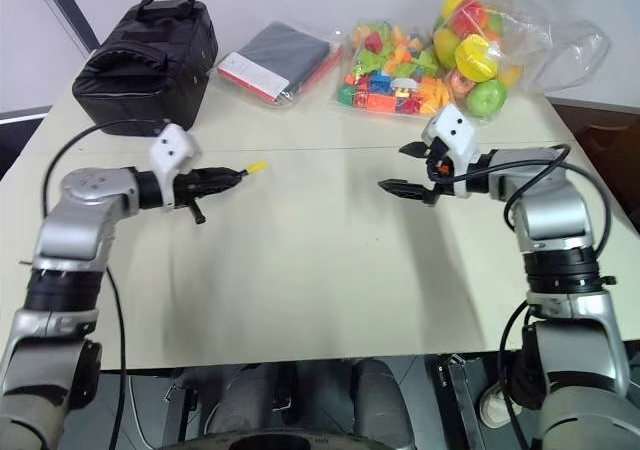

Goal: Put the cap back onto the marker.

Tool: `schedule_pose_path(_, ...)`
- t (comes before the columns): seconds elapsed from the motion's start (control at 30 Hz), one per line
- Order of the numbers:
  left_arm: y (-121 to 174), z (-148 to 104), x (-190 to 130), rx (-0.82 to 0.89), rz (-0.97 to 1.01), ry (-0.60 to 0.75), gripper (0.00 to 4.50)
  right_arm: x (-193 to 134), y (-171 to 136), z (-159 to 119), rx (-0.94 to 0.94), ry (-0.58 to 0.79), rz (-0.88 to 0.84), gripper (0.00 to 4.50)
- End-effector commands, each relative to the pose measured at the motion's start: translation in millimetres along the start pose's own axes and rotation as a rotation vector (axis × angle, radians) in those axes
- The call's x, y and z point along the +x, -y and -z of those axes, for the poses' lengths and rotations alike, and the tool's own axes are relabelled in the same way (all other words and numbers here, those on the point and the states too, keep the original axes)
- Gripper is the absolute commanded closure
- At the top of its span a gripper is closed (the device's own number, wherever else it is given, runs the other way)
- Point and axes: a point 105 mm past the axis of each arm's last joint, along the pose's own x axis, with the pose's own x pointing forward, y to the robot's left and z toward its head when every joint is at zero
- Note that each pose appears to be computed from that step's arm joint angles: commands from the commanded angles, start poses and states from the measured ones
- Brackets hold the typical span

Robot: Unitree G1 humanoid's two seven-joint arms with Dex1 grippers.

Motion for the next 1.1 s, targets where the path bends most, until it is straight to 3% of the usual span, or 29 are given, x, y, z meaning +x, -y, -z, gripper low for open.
schedule_pose_path(0.03,-14,-4,-20,-0.028,-0.196,0.033,4.5,-8,9,-26,0.02,0.131,0.108,0.17)
schedule_pose_path(0.17,-25,33,-39,-0.096,-0.481,-0.068,4.5,0,7,-20,0.038,0.14,0.153,0.17)
schedule_pose_path(0.4,-15,68,-33,-0.277,-0.653,-0.045,4.5,4,10,-20,0.017,0.127,0.17,0.17)
schedule_pose_path(0.7,-17,68,-30,-0.336,-0.697,0.007,0.16,-1,17,-24,-0.018,0.114,0.18,0.14)
schedule_pose_path(0.8,-15,53,-32,-0.347,-0.622,0.049,0.16,-5,19,-21,-0.015,0.108,0.193,0.14)
schedule_pose_path(0.93,-38,28,-65,-0.349,-0.622,0.149,0.16,-21,36,-12,0.016,0.116,0.29,0.14)
schedule_pose_path(1.1,-62,36,-113,-0.303,-0.699,0.13,0.16,-47,63,18,0.071,0.127,0.509,0.14)
